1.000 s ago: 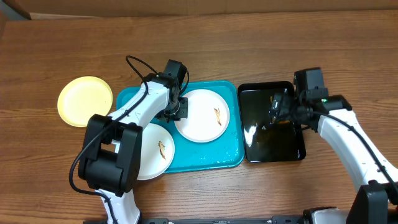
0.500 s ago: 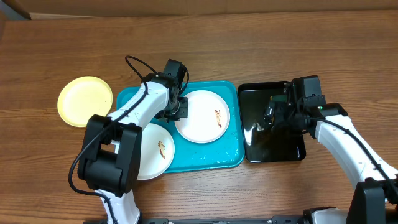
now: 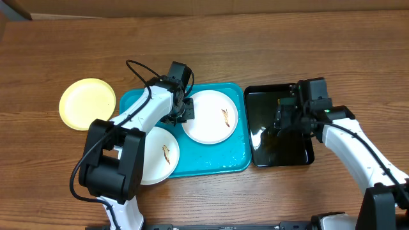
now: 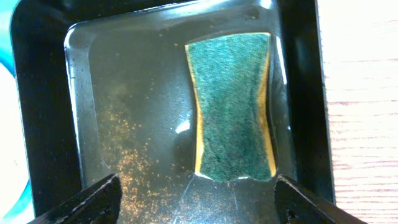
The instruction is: Clean dirty plates on tray and stack at the side
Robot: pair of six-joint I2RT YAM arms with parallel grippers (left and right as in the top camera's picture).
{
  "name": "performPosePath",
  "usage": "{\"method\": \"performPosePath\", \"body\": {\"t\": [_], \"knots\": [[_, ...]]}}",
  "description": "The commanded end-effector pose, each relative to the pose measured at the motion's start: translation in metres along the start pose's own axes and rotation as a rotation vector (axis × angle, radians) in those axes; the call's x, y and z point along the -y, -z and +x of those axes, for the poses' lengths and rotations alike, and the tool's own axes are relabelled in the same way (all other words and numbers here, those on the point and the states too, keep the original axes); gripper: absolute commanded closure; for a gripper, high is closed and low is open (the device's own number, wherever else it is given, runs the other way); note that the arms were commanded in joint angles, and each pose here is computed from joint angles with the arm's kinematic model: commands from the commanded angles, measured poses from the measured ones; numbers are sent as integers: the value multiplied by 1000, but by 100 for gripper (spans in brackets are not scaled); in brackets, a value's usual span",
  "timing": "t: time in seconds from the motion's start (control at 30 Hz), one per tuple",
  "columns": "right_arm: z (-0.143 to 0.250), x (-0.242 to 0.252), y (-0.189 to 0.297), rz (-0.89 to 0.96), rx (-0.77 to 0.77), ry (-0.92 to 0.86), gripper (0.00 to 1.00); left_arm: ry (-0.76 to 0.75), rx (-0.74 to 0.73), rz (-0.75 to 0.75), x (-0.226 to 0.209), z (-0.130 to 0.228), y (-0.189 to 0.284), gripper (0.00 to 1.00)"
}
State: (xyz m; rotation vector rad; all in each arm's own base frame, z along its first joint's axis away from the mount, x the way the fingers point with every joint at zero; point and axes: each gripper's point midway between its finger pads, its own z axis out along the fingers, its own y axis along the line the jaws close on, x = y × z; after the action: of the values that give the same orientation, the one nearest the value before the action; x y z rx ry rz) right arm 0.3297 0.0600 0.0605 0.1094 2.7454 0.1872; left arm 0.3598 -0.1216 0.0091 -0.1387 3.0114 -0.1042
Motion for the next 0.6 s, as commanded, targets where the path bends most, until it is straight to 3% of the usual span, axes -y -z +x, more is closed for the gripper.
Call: {"method": "performPosePath", "body": {"t": [0.0, 0.4, 0.57], "knots": [[-9, 0, 5, 58, 54, 40, 22, 28, -40, -43, -9, 14, -13, 96], [-12, 12, -37, 160, 41, 54, 22, 27, -40, -44, -9, 14, -13, 91], [-1, 16, -43, 173, -7, 56, 30, 27, -40, -47, -10, 15, -13, 96]]}}
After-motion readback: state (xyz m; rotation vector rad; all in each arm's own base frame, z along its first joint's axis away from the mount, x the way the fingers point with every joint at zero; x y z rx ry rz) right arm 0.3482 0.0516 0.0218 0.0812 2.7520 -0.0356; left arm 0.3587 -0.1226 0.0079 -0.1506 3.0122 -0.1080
